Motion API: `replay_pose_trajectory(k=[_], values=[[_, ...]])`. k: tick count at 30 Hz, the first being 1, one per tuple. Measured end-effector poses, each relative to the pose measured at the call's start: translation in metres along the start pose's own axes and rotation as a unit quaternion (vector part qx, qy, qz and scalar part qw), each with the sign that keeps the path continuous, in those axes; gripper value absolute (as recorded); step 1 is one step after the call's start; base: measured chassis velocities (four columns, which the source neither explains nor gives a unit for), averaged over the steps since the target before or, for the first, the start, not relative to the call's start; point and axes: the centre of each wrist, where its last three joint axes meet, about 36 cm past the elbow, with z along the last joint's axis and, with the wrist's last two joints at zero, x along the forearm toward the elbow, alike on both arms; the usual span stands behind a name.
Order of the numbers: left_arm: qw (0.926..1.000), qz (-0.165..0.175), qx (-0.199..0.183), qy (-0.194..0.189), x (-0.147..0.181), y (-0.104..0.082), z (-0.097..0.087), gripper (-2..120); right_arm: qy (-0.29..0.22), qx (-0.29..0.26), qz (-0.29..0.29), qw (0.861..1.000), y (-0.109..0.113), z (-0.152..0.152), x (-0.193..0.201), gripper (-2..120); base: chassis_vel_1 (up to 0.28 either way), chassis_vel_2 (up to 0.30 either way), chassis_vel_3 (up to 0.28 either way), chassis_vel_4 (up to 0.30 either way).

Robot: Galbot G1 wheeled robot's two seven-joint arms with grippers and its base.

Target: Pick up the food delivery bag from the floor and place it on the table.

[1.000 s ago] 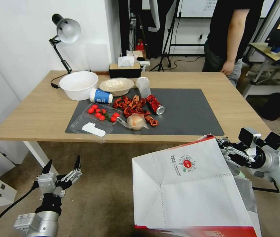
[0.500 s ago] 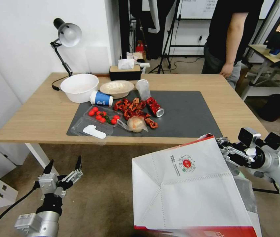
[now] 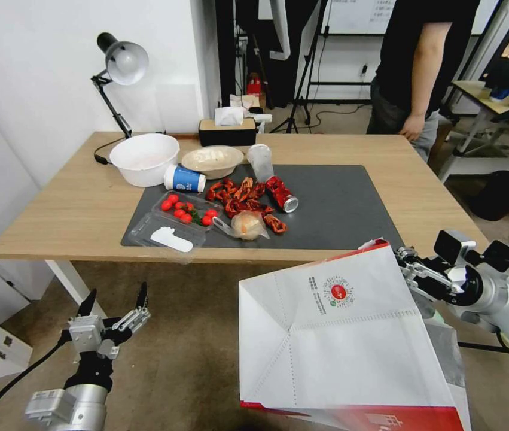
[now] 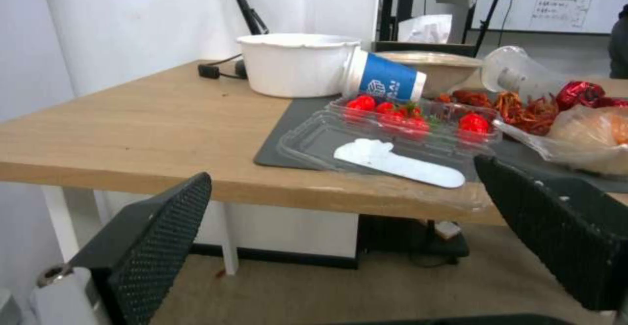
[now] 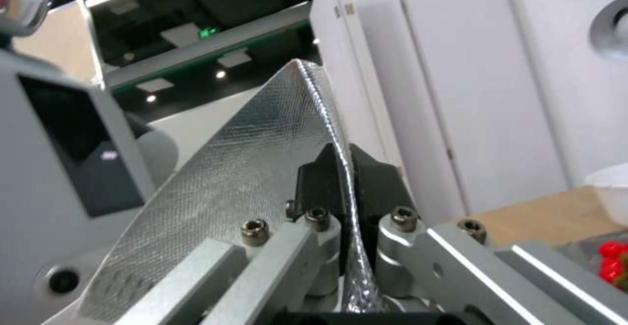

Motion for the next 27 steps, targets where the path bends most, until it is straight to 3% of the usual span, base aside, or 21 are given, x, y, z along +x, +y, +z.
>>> replay_pose_trajectory(k=[11, 17, 23, 27], values=[[1.0000, -0.002, -0.001, -0.003, 0.000, 0.001, 0.000, 100, -0.009, 0.009, 0.009, 1.000, 0.006, -0.006, -0.005, 0, 0.000, 0.000, 0.000, 0.000], [1.0000, -0.003, -0.001, -0.006, 0.000, 0.001, -0.001, 100, -0.036, 0.031, 0.045, 0.998, 0.015, -0.028, -0.024, 0, 0.000, 0.000, 0.000, 0.000], [0.9999, -0.004, -0.001, -0.011, -0.001, 0.001, -0.002, 100, -0.064, 0.073, 0.121, 0.988, 0.030, -0.064, -0.047, 0, 0.000, 0.000, 0.000, 0.000], [0.9999, -0.005, 0.000, -0.011, -0.001, 0.002, 0.000, 100, -0.111, 0.097, 0.232, 0.961, 0.039, -0.103, -0.072, 0, 0.000, 0.000, 0.000, 0.000]])
